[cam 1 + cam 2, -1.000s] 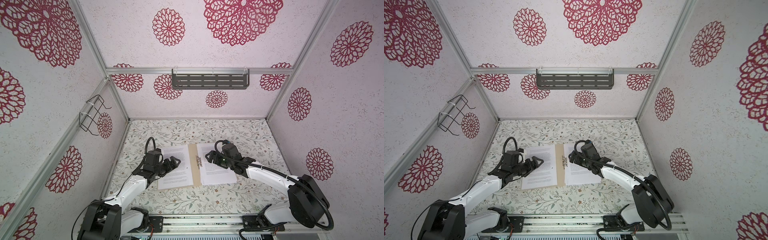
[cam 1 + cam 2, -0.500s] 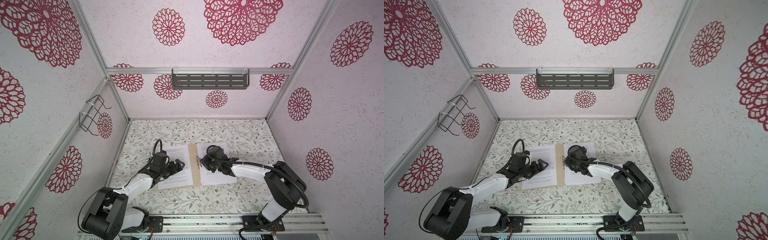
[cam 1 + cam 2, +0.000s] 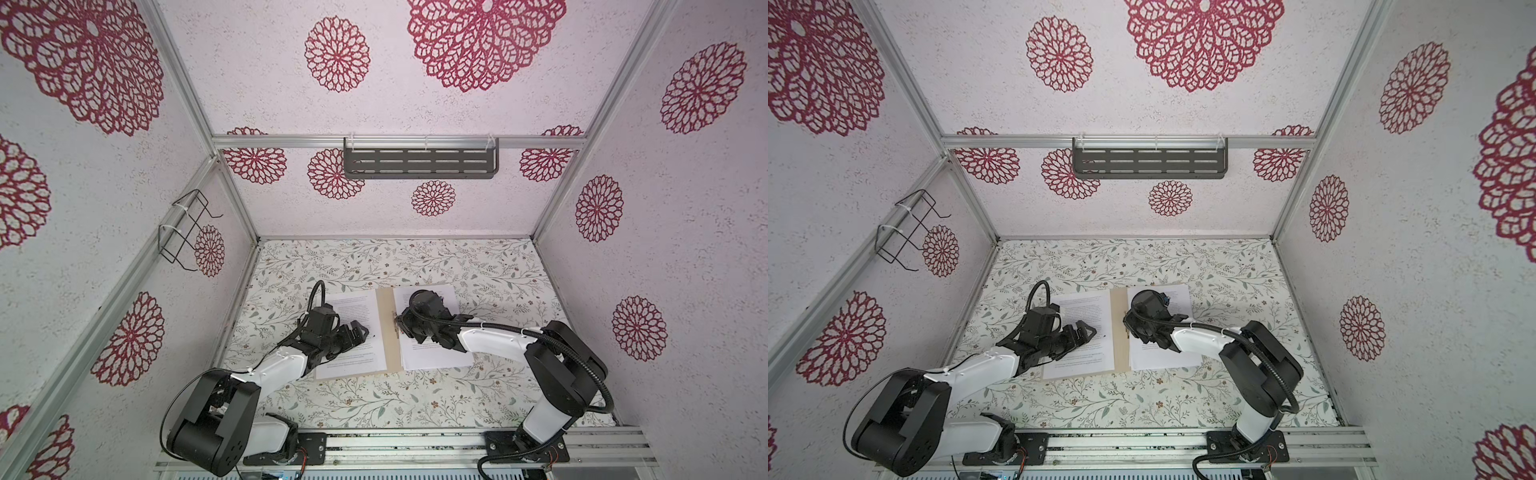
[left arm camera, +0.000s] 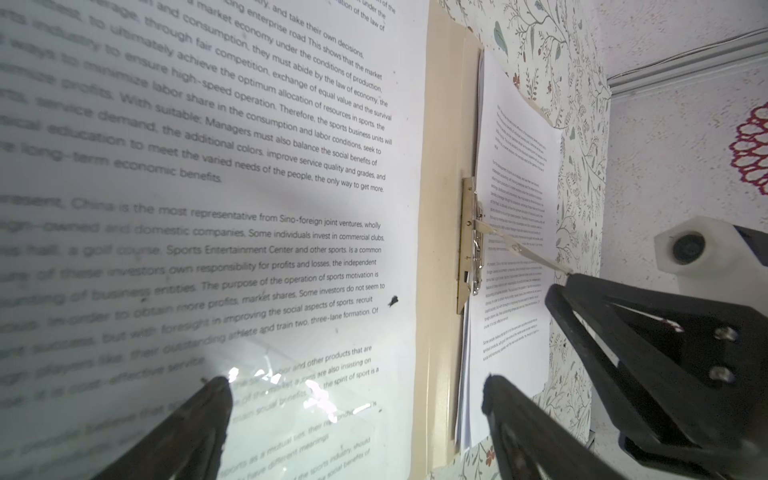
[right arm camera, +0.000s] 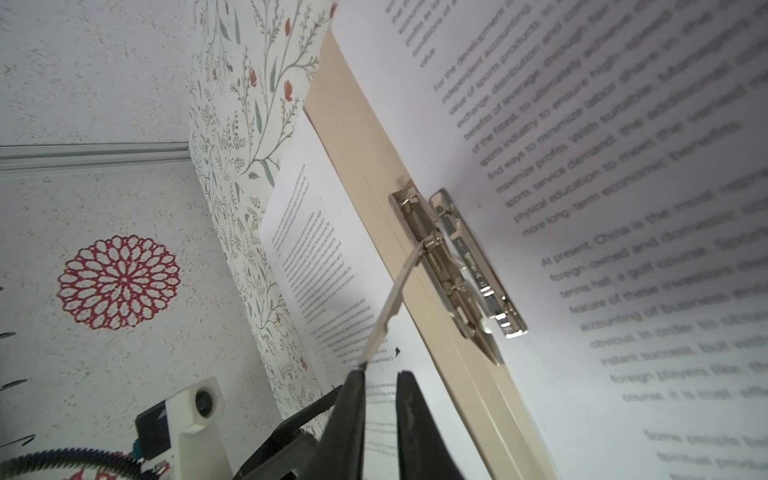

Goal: Put the files into the folder

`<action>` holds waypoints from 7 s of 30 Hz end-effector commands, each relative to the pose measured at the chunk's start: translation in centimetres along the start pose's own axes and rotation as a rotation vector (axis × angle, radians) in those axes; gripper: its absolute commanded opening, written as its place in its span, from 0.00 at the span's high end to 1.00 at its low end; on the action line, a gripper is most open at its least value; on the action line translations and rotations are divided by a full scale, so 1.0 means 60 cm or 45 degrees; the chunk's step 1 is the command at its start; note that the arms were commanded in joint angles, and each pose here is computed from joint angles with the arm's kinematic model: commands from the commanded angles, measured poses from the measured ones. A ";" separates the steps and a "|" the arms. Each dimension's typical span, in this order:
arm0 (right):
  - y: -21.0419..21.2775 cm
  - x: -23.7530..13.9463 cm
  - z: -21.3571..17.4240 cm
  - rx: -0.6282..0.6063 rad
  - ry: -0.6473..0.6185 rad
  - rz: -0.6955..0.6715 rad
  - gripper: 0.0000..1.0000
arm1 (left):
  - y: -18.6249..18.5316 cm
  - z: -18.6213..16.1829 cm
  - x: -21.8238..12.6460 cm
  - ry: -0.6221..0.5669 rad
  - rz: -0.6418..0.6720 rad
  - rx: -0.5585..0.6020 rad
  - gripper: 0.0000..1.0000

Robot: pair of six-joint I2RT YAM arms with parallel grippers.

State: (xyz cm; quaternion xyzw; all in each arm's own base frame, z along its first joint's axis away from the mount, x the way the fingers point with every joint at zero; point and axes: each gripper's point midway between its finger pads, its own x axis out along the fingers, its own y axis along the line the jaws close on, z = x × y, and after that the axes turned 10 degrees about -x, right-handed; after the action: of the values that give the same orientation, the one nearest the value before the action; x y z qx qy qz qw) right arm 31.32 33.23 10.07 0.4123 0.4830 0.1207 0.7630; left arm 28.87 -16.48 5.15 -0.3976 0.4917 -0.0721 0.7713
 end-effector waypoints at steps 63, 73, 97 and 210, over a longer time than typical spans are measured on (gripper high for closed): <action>-0.117 0.008 -0.024 0.127 0.003 -0.112 1.00 | 0.028 -0.006 0.013 0.009 0.078 -0.021 0.02; -0.226 0.020 -0.049 0.024 0.013 -0.246 1.00 | 0.061 -0.009 0.015 -0.002 0.182 -0.050 0.02; -0.373 0.018 -0.066 -0.073 -0.058 -0.492 1.00 | 0.099 -0.020 0.006 -0.012 0.272 -0.090 0.02; 0.052 0.003 0.046 -0.632 0.252 0.263 0.95 | 0.078 0.093 -0.150 -0.348 0.145 -0.252 0.03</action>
State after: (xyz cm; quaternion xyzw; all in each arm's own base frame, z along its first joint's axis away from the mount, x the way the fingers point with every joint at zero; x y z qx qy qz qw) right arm 34.59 31.74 8.33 0.1875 0.5042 0.2829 0.7941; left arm 27.00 -5.57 9.60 -0.4349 0.4157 0.0829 0.7945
